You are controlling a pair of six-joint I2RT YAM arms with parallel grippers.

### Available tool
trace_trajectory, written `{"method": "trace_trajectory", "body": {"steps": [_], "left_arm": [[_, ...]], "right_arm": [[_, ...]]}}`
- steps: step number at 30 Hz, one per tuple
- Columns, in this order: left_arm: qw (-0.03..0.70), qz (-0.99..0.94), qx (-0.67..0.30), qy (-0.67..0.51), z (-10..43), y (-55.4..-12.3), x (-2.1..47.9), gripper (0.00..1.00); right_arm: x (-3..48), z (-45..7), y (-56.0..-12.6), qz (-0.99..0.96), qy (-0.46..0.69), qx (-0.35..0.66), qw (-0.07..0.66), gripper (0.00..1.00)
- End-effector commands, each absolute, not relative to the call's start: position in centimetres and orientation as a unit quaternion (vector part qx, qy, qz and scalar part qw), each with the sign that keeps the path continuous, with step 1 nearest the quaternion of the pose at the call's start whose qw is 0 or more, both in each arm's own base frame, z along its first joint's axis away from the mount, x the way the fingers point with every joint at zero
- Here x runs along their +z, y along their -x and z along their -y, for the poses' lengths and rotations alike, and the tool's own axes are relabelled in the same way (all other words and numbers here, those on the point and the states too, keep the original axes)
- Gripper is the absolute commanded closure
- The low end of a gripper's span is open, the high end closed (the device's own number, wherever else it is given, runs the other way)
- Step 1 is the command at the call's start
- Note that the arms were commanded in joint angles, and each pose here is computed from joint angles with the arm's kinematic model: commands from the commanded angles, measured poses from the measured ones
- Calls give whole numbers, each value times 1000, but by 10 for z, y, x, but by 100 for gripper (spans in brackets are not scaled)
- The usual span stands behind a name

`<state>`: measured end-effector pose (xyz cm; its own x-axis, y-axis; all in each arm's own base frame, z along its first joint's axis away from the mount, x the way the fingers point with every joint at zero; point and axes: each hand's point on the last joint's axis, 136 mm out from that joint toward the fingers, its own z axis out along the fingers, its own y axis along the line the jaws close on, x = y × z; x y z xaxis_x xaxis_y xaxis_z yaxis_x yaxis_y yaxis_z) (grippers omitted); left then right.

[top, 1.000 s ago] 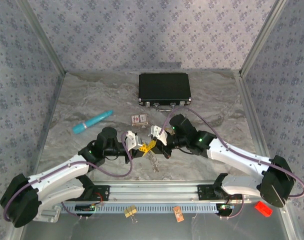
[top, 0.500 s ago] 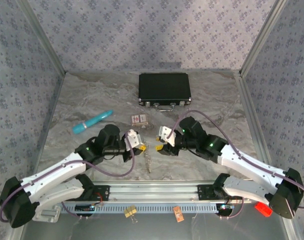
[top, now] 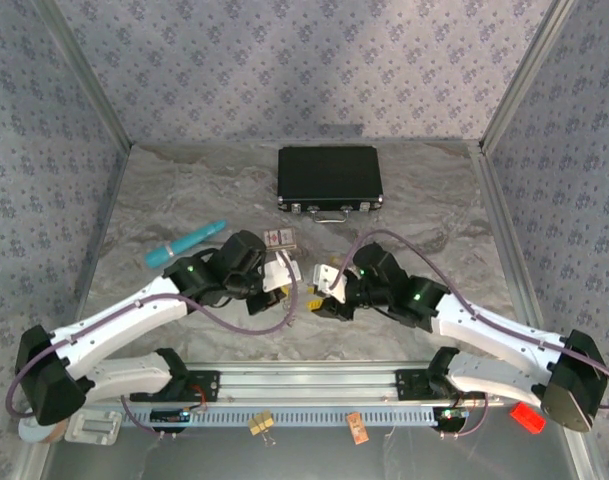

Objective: Put the keys on the keyring

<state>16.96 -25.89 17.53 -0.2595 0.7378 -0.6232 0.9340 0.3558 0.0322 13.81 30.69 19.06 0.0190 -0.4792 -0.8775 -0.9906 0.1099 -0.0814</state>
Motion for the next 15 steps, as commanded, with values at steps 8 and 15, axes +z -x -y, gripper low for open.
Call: {"method": "trace_trajectory", "body": {"steps": [8,15], "left_arm": [[216,-913,-209,-274,252,-181,220,100],[113,-960,-238,-93,253,-178,218,100]], "right_arm": [[190,-353,-104,-604,546,380,440,78],[176,-356,-127,-629,493,322,507,78]]}}
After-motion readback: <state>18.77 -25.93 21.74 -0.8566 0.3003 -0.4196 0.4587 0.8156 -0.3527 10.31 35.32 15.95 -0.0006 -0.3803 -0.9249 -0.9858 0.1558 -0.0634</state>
